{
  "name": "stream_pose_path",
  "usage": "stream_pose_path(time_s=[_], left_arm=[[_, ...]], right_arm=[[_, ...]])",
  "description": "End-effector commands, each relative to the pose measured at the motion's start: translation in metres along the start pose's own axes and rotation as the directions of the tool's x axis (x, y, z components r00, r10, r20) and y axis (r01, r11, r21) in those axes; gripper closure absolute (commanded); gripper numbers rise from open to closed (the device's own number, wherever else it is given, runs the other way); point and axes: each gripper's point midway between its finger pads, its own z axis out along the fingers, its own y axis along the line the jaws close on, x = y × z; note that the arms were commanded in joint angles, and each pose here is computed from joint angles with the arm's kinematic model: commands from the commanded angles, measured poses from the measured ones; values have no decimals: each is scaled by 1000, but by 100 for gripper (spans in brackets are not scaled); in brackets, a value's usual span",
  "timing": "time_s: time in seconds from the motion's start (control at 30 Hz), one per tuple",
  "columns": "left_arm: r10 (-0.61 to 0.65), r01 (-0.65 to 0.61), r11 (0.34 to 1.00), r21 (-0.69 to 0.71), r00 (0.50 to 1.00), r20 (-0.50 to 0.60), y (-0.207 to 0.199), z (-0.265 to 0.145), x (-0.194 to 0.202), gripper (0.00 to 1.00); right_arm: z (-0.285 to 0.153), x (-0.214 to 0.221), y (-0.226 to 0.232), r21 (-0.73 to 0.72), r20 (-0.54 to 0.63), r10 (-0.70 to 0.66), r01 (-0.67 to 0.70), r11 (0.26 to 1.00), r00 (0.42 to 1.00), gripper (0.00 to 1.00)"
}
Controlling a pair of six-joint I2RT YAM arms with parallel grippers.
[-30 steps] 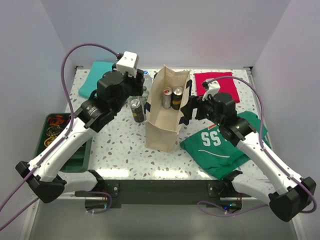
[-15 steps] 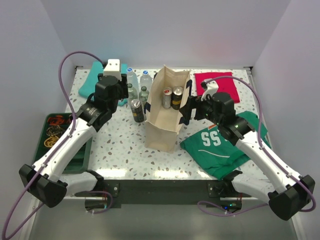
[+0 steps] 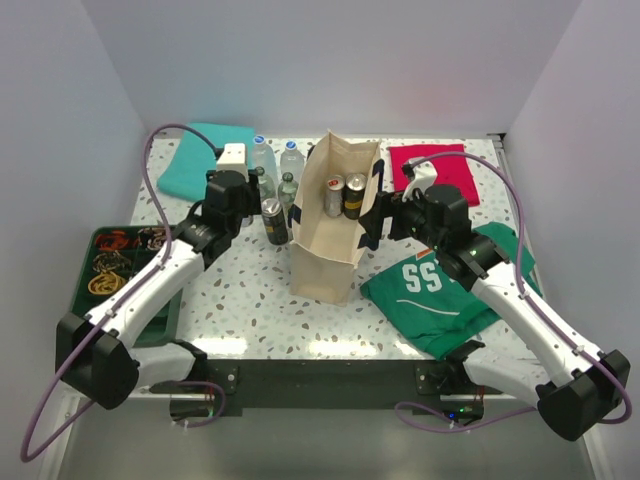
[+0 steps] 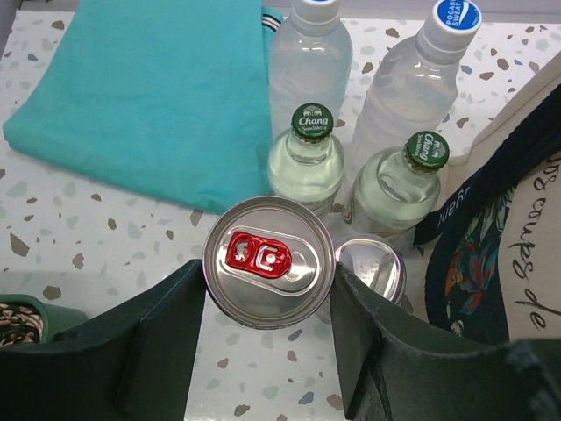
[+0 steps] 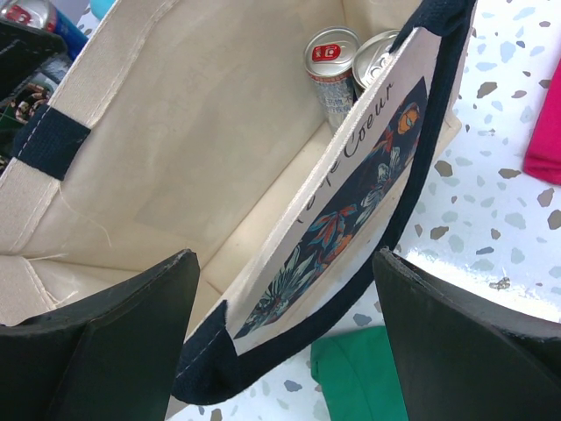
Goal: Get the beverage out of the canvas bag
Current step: Place the drink at the center of the board.
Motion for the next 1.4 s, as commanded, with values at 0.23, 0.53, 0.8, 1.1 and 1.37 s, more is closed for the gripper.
stream_pose_path(time_s=[0.23, 0.53, 0.8, 1.1, 1.37], left_arm=[[-157, 147, 985, 95, 981, 117, -7, 34, -21, 100], [-172, 163, 982, 93, 980, 98, -10, 54, 0, 100], [-182, 177, 982, 61, 979, 91, -5, 64, 18, 100], [-205, 201, 977, 66, 976, 67, -8, 71, 37, 98], [-212, 206, 974, 93, 976, 55, -14, 75, 44, 73]], right_arm=[[-4, -20, 6, -13, 64, -7, 8, 1000, 998, 15], [-3, -20, 7, -14, 57, -9, 10, 1000, 998, 15], [-4, -20, 4, -2, 64, -9, 9, 1000, 998, 15], [-2, -18, 3, 0, 50, -13, 13, 1000, 999, 15], [-2, -17, 3, -2, 47, -16, 16, 1000, 999, 14]])
